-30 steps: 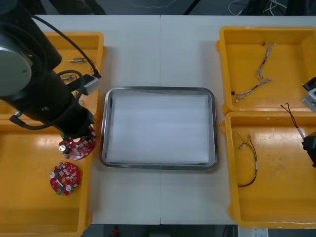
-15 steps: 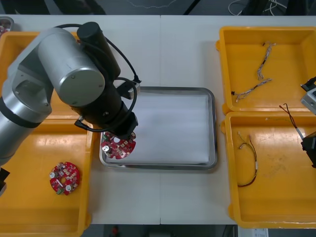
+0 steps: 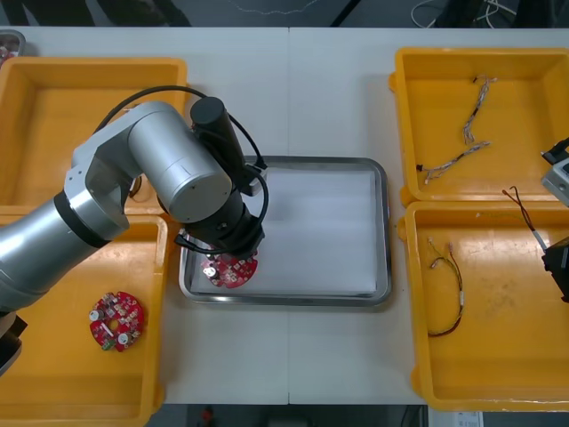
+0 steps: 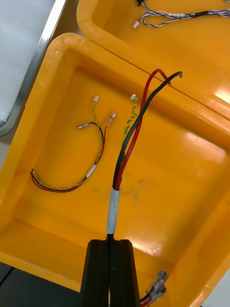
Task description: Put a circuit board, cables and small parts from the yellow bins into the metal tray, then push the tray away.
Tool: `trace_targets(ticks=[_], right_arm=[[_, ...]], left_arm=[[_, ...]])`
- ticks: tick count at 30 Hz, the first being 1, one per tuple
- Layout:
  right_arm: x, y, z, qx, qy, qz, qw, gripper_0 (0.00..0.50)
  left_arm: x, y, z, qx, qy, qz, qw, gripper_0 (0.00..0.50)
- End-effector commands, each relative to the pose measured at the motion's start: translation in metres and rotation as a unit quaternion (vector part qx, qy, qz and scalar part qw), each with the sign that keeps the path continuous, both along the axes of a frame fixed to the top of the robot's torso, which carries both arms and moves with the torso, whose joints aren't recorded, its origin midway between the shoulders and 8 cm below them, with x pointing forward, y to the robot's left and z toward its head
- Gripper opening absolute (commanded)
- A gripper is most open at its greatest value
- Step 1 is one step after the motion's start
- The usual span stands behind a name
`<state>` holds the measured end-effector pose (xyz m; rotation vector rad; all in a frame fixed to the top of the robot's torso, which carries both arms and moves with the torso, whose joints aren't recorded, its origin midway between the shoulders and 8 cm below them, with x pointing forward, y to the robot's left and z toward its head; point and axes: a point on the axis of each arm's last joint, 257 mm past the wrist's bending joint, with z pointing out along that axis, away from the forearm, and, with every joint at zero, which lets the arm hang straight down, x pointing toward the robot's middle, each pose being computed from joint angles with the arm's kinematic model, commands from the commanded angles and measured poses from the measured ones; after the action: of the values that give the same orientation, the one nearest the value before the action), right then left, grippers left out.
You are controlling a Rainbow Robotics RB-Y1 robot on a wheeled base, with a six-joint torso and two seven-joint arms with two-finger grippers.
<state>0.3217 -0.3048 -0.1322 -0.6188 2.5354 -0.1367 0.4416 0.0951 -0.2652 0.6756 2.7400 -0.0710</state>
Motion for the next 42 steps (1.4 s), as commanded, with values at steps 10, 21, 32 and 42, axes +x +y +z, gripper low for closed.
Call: trace_targets(ticks=[10,21,32,42], right_arm=[[0.0,0.003,0.01,-0.037,-0.016,0.044,0.998,0.0],[-0.001,0.013,0.015,-0.034,-0.021,0.063,0.997,0.0],[0.0,0.053,0.028,-0.026,-0.023,0.141,0.989,0.0],[0.007,0.111,0.037,-0.065,-0.034,0.241,0.968,0.0]], left_arm=[[0.012,-0.021,0.02,-0.008,-0.024,-0.02,0.9995,0.5],[0.013,-0.015,0.06,-0.033,-0.024,0.001,0.9992,0.5],[0.011,0.033,0.132,-0.05,-0.032,0.048,0.9971,0.5],[0.044,0.1,0.174,-0.063,-0.082,0.128,0.9864,0.5]])
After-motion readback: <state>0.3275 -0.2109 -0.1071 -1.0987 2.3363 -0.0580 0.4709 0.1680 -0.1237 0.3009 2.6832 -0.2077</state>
